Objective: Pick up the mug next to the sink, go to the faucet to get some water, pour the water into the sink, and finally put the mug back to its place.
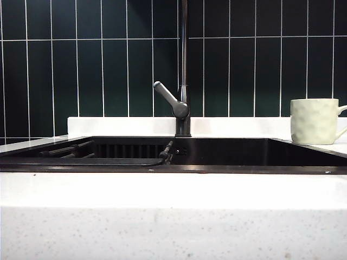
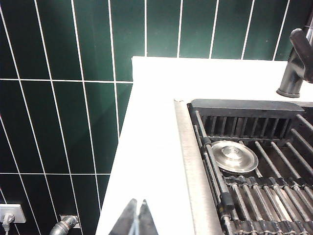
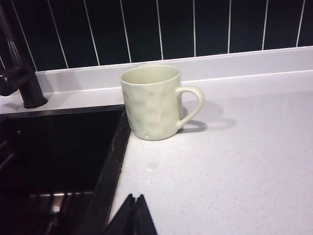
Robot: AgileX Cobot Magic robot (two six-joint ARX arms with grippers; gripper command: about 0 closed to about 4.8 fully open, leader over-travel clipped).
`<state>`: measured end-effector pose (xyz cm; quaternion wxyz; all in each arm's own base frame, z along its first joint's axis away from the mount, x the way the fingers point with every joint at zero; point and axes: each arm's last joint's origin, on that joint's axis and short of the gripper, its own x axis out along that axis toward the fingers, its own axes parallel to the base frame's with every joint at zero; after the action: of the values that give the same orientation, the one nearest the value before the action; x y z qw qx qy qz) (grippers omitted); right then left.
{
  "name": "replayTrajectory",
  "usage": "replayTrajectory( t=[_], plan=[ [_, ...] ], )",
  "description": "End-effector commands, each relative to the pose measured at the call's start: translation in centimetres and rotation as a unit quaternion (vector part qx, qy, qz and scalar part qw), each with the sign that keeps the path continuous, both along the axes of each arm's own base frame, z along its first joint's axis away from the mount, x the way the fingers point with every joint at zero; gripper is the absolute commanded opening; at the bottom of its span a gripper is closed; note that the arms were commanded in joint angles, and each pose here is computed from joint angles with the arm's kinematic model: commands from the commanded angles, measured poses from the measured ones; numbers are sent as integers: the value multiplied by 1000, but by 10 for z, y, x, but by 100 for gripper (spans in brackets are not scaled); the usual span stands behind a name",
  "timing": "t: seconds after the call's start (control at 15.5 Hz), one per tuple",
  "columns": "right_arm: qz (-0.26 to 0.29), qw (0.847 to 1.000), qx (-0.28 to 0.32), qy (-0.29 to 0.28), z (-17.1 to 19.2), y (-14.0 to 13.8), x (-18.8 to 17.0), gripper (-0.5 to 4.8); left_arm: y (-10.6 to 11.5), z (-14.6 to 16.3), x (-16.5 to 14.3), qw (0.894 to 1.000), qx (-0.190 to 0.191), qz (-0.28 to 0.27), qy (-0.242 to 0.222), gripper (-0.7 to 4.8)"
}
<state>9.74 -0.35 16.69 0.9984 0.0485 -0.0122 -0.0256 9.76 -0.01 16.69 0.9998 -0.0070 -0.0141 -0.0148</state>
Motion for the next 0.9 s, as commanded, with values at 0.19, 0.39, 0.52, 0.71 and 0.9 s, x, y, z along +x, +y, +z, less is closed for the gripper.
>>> replayTrajectory(
  t=[0.19,0.39,0.52,0.71,0.9],
  plan=[
    [0,1000,2,-6,0,0,0,-6,0,3,0,1000,-2,0,-12,-5],
    [0,1000,2,-7,0,0,0,-6,0,3,0,1000,-3,-2,-12,-5],
    [1,1000,3,-13,2,0,0,-6,0,4,0,1000,-24,-6,-12,-5],
    [1,997,37,-69,18,0,-2,-6,-1,21,-4,999,-21,-9,-34,-5],
    [-38,996,46,-68,41,-2,-10,-6,-2,44,-11,997,-14,-33,-67,-5]
  ],
)
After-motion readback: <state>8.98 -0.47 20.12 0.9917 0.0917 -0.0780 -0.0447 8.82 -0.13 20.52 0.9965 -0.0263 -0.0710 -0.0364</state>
